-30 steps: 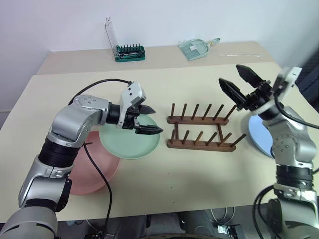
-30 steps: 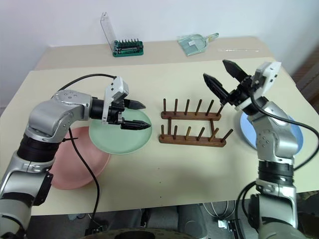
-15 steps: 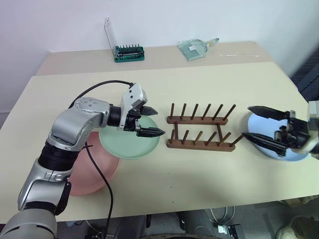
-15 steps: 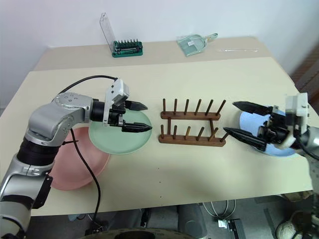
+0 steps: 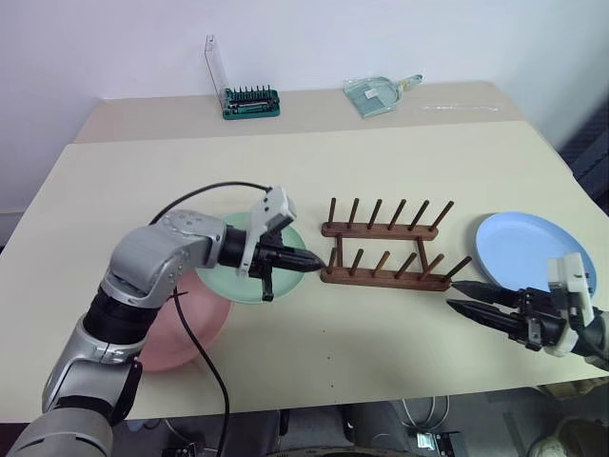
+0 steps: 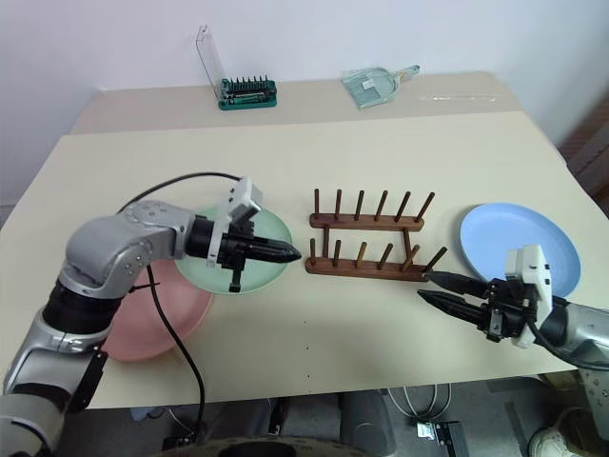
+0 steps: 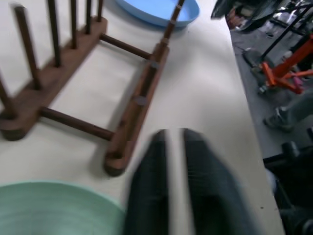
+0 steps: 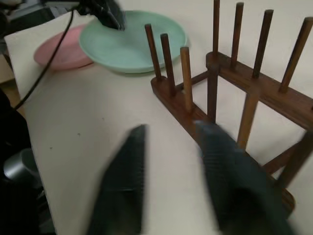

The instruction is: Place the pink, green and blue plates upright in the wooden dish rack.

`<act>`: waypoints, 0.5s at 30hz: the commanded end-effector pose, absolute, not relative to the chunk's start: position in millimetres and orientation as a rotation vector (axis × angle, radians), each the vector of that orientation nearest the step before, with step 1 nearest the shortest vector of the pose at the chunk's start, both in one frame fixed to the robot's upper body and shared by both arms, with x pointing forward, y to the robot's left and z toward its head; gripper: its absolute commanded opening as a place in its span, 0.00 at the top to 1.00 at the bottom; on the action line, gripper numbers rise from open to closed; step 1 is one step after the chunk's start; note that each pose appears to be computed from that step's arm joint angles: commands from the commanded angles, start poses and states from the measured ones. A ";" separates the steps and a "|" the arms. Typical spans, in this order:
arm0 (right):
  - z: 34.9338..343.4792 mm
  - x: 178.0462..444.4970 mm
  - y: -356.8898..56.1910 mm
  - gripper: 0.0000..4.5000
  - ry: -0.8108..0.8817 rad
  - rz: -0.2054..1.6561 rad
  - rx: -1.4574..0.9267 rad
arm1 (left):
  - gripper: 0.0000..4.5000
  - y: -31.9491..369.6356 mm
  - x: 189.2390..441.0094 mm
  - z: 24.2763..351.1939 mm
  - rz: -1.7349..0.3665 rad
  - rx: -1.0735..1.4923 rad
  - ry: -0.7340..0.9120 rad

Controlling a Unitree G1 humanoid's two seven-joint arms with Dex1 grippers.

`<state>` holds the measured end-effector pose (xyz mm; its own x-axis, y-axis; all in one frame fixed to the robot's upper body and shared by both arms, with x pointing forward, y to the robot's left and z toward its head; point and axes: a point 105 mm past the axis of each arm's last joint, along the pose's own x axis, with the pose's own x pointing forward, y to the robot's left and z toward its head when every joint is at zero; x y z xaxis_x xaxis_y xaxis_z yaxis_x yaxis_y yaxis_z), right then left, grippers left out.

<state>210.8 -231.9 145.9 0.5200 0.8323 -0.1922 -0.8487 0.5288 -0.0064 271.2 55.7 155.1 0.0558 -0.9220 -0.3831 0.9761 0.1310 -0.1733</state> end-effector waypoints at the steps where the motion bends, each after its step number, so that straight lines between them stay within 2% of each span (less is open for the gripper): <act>1: 145.9 211.5 -225.0 0.98 0.157 1.034 -0.163 | 1.00 50.5 256.1 149.8 -1.512 0.166 0.472; 8: 118.3 218.2 -220.5 0.98 0.218 1.045 -0.234 | 1.00 37.5 264.9 137.1 -1.501 0.208 0.456; 15: 93.1 237.0 -226.0 0.98 0.238 0.986 -0.389 | 1.00 33.1 281.3 111.4 -1.414 0.304 0.492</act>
